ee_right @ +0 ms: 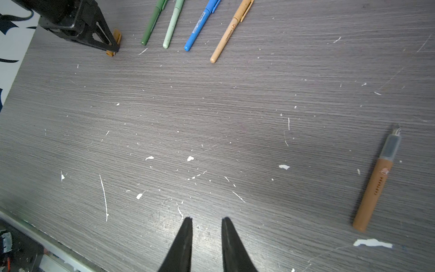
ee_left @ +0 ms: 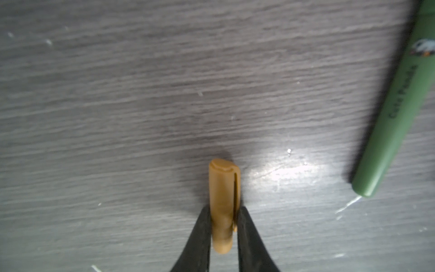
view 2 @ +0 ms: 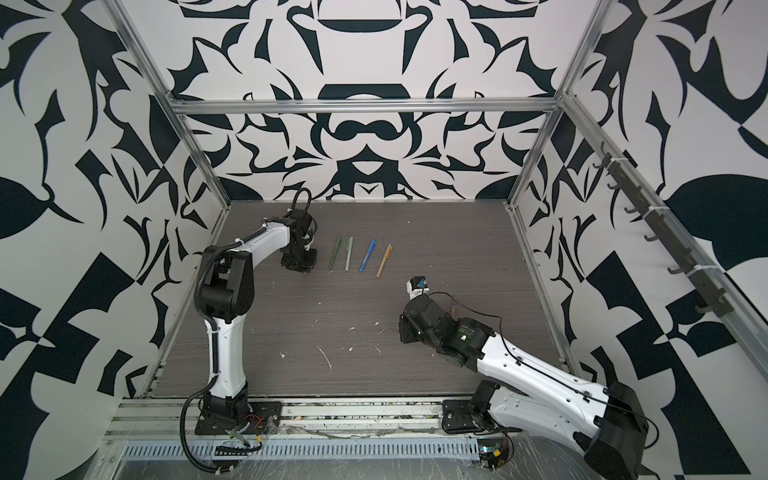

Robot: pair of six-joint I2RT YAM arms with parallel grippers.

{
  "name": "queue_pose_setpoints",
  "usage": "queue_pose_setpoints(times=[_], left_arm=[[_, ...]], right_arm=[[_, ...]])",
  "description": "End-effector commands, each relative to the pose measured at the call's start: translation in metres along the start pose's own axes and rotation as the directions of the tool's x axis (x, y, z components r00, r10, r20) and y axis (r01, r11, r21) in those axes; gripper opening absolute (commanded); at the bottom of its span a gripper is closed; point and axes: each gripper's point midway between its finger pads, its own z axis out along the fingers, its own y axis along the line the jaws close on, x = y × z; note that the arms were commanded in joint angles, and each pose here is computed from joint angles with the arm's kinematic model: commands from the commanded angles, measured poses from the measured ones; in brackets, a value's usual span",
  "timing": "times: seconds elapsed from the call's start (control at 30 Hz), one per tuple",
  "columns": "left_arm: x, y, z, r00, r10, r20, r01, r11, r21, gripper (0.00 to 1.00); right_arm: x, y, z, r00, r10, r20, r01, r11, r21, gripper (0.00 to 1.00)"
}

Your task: Insert the pens into the pen caps

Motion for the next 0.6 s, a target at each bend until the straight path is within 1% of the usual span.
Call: queue_pose_setpoints(times=[0.0, 0.2, 0.4, 0.57], left_arm=[[0.014, -0.005, 0.004, 0.999, -0.011, -0.041, 0.012, 1.0, 0.017, 0.2], [0.013, -0.008, -0.015, 1.0, -0.018, -0.003, 0.018, 0.999, 0.037, 0.21], [0.017, -0.012, -0.025, 1.0, -0.018, 0.005, 0.018, 0.999, 0.051, 0.21], [0.029, -0.029, -0.035, 1.0, -0.016, 0.01, 0.016, 0.996, 0.084, 0.22]], right_arm=[[-0.009, 0.003, -0.005, 0.999, 0.023, 0.037, -0.022, 1.0, -0.022, 0.25], [-0.011, 0.004, -0.006, 0.999, 0.027, 0.039, -0.026, 0.999, -0.024, 0.25], [-0.014, 0.007, -0.009, 0.998, 0.032, 0.045, -0.03, 0.999, -0.032, 0.26], [-0.014, 0.005, -0.012, 0.998, 0.033, 0.052, -0.032, 0.999, -0.028, 0.26]])
